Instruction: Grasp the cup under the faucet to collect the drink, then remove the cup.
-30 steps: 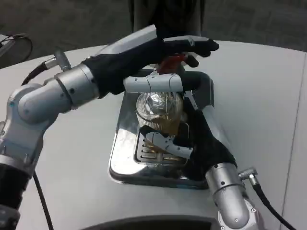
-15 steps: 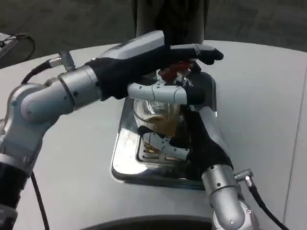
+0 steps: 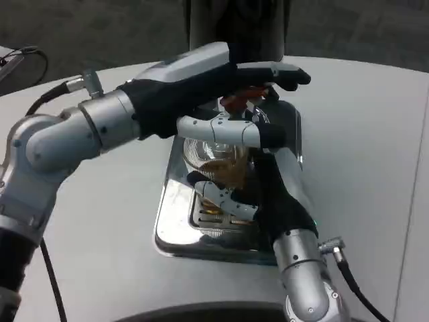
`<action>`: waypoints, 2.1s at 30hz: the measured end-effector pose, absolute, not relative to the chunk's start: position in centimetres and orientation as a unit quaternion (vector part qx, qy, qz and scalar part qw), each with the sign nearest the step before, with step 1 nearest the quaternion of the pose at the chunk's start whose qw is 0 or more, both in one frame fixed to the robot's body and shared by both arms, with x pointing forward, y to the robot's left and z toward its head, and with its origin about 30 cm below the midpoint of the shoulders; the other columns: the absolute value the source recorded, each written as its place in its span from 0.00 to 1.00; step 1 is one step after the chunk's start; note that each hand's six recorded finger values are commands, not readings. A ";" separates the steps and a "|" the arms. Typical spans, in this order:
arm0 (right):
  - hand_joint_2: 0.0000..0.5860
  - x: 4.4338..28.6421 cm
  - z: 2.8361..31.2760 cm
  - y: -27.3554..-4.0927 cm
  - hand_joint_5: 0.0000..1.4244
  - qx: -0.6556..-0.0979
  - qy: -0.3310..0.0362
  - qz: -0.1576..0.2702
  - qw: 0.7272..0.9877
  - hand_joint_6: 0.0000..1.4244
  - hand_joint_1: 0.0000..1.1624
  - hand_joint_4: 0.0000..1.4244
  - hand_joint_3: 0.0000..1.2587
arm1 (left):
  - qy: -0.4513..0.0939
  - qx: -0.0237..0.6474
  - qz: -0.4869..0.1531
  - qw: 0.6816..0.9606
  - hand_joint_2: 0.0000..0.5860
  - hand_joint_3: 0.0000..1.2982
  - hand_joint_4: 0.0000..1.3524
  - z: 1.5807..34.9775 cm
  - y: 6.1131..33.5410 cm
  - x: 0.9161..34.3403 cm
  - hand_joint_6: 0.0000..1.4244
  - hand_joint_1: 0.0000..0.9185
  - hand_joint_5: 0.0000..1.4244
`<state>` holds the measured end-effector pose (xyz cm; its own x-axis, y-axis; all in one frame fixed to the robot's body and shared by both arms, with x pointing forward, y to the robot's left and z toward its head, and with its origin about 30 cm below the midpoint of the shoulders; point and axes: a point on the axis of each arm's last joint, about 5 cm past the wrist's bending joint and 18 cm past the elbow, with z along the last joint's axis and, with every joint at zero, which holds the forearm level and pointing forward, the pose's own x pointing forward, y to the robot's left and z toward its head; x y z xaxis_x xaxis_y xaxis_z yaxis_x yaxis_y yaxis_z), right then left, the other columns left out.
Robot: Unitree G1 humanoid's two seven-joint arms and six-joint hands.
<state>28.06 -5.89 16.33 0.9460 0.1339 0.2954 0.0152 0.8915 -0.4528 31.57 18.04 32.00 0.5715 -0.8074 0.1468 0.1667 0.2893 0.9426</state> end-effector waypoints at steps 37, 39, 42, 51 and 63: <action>0.46 27.9 15.9 -3.9 0.37 -0.246 -0.165 -0.029 0.955 0.24 0.69 0.34 0.32 | -0.325 0.406 -0.302 0.799 0.03 0.15 0.16 31.4 19.6 31.8 0.17 0.00 0.23; 0.46 27.9 15.8 -3.8 0.39 -0.247 -0.165 -0.030 0.955 0.25 0.69 0.35 0.33 | -0.327 0.398 -0.295 0.805 0.03 0.15 0.16 31.4 19.8 31.8 0.17 0.00 0.23; 0.46 27.9 15.8 -3.8 0.41 -0.246 -0.164 -0.041 0.954 0.26 0.69 0.36 0.34 | -0.326 0.376 -0.278 0.821 0.03 0.15 0.17 31.6 20.4 31.8 0.18 0.00 0.24; 0.47 27.8 15.9 -3.9 0.45 -0.245 -0.160 -0.054 0.955 0.28 0.70 0.39 0.37 | -0.335 0.316 -0.257 0.850 0.03 0.17 0.21 31.8 21.2 31.8 0.23 0.00 0.28; 0.44 27.2 15.5 -4.6 0.51 -0.225 -0.155 -0.082 0.958 0.33 0.72 0.43 0.42 | -0.366 0.260 -0.247 0.859 0.02 0.20 0.25 31.9 22.0 30.4 0.28 0.00 0.33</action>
<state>27.17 -4.60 15.51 0.9388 -0.0871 0.3332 0.2263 0.8852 -0.4064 30.44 21.97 31.90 0.6101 -0.6143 0.5004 0.2328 0.7426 0.6280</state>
